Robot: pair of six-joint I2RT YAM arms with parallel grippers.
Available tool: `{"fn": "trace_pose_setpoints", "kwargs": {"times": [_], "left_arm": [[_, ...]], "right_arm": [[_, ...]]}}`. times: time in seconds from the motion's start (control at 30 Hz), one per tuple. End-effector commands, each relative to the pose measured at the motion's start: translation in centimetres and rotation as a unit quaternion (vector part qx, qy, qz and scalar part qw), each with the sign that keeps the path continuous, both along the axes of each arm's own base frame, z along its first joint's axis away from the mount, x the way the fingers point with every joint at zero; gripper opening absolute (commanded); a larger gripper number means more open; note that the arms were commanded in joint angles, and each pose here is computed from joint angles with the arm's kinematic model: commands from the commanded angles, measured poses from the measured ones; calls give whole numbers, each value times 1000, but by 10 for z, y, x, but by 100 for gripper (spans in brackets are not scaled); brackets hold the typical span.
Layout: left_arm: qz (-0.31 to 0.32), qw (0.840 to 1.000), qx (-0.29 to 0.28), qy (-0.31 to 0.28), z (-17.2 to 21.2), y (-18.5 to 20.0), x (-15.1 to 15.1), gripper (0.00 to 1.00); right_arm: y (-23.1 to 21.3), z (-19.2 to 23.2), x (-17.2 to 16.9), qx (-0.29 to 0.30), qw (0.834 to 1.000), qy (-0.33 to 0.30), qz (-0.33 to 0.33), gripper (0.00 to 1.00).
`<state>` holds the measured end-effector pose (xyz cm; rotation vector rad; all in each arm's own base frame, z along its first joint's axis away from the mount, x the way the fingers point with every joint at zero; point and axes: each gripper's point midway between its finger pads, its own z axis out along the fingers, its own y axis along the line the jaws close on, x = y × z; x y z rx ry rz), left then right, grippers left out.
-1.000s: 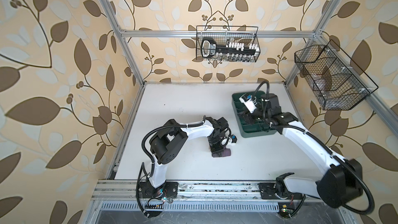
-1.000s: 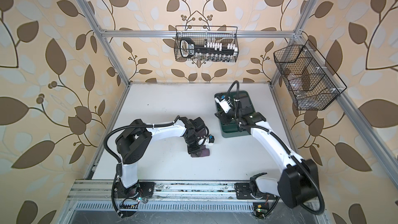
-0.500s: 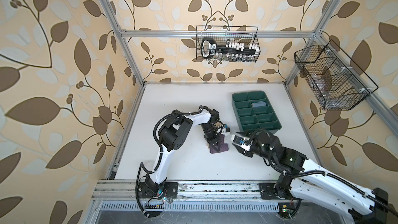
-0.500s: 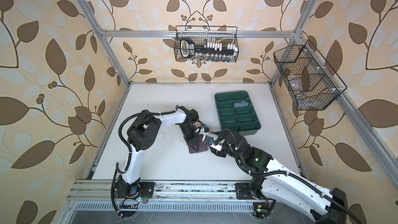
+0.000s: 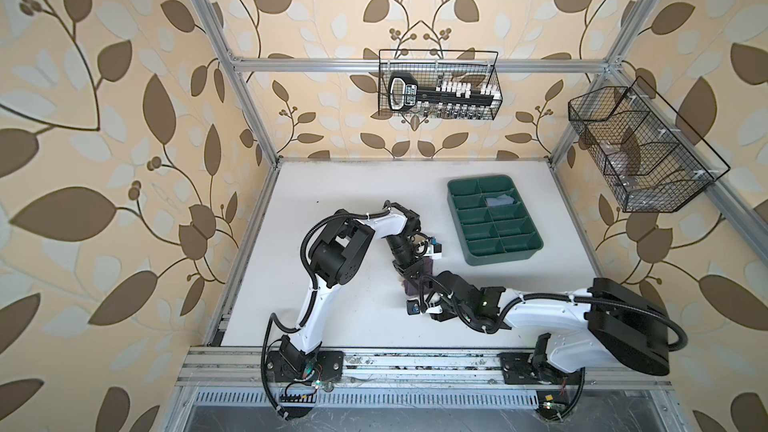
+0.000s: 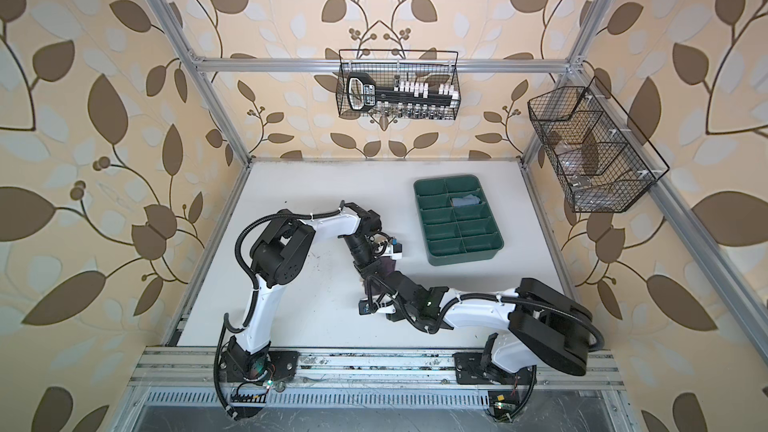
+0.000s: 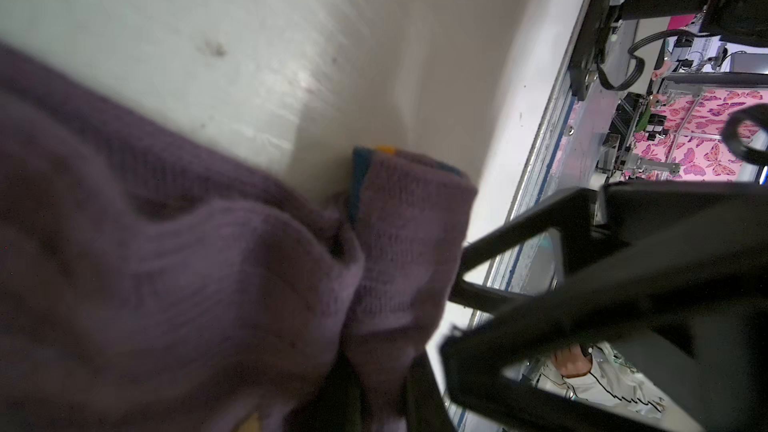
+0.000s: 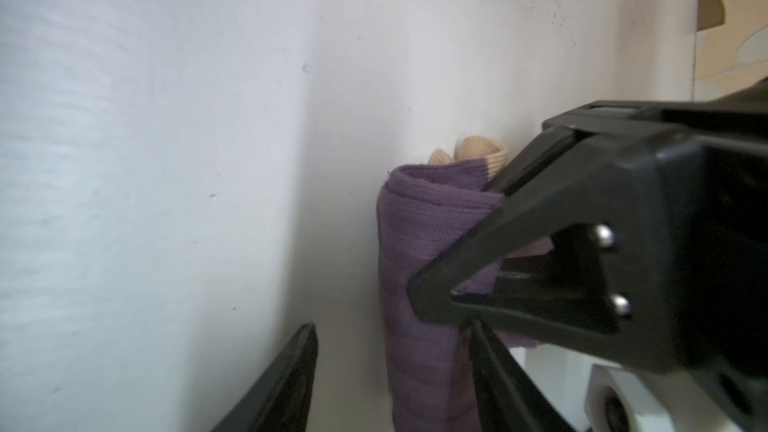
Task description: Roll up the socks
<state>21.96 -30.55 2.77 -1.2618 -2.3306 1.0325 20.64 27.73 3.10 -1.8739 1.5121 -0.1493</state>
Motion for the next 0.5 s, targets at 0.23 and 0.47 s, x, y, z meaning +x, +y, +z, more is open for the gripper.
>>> {"fn": "trace_pose_setpoints", "kwargs": {"times": [0.23,0.47], "left_arm": [[-1,999,-23,-31,19,4,2,18],[3,994,-58,-88,51,2,6,29]], "right_arm": [[7,-4,7,-10,999,48,-2,8],[-8,-2,6,-28,998,46,-15,0]]}}
